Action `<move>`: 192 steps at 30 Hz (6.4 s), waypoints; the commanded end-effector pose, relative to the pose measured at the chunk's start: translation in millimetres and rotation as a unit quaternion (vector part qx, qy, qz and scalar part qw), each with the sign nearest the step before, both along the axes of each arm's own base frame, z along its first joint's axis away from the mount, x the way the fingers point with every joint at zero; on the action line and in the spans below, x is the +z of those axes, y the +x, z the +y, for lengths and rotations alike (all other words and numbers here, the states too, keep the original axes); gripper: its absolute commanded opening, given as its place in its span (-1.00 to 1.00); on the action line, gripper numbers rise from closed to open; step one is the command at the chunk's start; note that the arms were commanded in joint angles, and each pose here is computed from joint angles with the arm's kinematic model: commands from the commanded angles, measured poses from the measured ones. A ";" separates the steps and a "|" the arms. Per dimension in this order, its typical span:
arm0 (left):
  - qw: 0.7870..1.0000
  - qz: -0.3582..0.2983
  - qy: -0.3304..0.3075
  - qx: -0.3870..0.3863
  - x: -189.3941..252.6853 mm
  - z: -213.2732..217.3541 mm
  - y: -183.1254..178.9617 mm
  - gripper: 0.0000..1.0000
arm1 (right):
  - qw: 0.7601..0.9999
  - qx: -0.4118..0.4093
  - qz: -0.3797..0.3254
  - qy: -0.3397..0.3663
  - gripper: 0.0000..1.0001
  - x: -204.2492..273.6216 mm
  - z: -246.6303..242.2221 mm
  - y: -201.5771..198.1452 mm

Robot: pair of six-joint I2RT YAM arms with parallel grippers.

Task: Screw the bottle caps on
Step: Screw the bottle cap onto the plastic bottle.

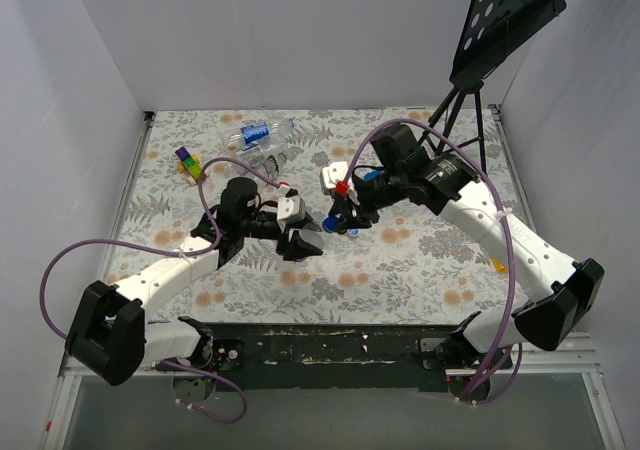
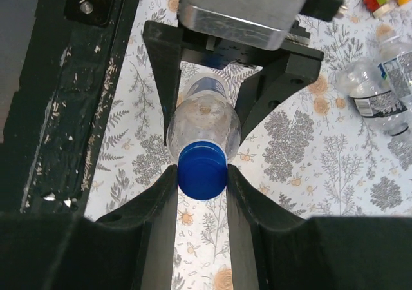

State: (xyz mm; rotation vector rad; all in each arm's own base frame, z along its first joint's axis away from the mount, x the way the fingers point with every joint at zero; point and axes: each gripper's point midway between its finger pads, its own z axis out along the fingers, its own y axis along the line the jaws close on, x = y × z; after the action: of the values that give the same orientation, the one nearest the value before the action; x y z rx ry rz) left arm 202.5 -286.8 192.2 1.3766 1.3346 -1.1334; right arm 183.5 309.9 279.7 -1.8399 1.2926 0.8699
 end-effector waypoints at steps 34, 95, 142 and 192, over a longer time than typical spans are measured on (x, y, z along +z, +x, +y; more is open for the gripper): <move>0.976 -0.099 -0.092 0.168 39.9 -10.2 41.4 -1.00 | 0.904 -0.381 0.127 0.148 0.07 81.9 7.3 50.1; 0.986 0.028 -0.161 0.025 72.6 -14.1 3.7 -1.00 | 0.988 -0.030 0.107 0.107 0.06 67.0 3.5 14.6; 0.905 -0.140 -0.081 0.393 70.8 36.3 89.5 -1.00 | 0.893 -0.369 0.162 0.201 0.29 87.6 0.0 33.3; 0.986 -0.088 -0.038 0.133 52.4 -1.0 39.3 -1.00 | 0.989 -0.129 0.064 -0.033 -0.68 26.1 -8.8 15.0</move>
State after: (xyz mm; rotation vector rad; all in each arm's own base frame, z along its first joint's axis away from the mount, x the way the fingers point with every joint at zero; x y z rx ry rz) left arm 221.5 -296.6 223.2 1.2571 1.3371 -1.0163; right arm 196.5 296.9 303.3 -1.7422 1.4960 0.8007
